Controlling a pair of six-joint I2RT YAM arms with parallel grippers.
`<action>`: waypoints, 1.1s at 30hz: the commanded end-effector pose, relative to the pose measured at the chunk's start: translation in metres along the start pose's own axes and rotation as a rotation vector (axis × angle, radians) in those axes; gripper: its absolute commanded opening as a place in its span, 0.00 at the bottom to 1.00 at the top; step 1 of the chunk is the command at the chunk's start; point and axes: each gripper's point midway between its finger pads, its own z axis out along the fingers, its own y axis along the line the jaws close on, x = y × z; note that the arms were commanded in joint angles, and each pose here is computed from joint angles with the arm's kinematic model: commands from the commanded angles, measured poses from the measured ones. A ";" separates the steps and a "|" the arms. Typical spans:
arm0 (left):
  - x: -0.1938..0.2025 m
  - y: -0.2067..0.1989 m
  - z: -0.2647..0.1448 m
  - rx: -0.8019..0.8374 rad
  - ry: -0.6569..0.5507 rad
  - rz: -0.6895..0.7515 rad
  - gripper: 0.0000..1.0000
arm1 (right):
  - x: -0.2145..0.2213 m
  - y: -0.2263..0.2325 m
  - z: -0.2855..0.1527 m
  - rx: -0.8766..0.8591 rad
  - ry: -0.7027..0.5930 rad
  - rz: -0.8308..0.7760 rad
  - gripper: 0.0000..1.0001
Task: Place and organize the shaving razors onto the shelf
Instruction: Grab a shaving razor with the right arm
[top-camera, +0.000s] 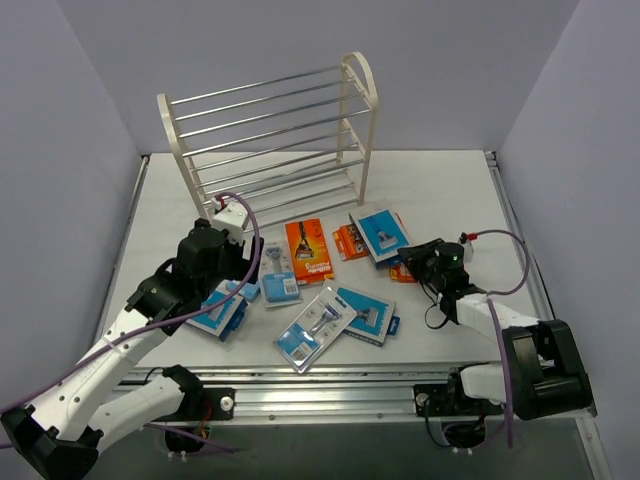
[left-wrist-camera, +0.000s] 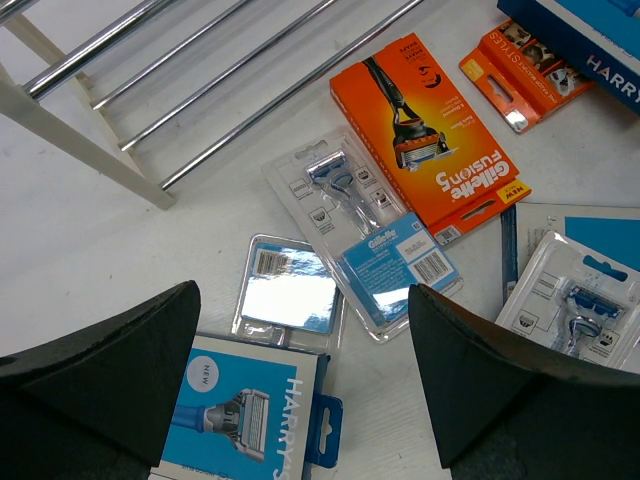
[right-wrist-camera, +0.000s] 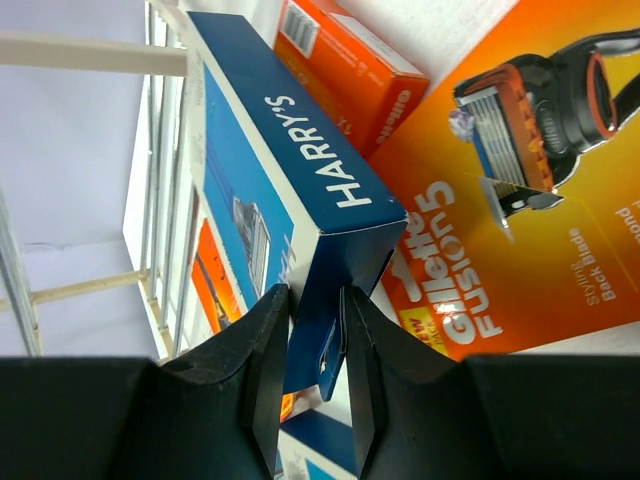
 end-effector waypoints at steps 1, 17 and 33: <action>-0.024 -0.003 -0.011 0.018 -0.070 -0.030 0.94 | -0.016 0.027 -0.009 -0.045 -0.042 -0.024 0.00; -0.034 0.005 -0.024 -0.002 -0.130 -0.049 0.94 | -0.020 0.064 -0.029 -0.121 -0.015 -0.048 0.00; -0.046 0.025 -0.044 -0.081 -0.218 -0.085 0.94 | -0.020 0.117 -0.038 -0.228 0.051 -0.123 0.00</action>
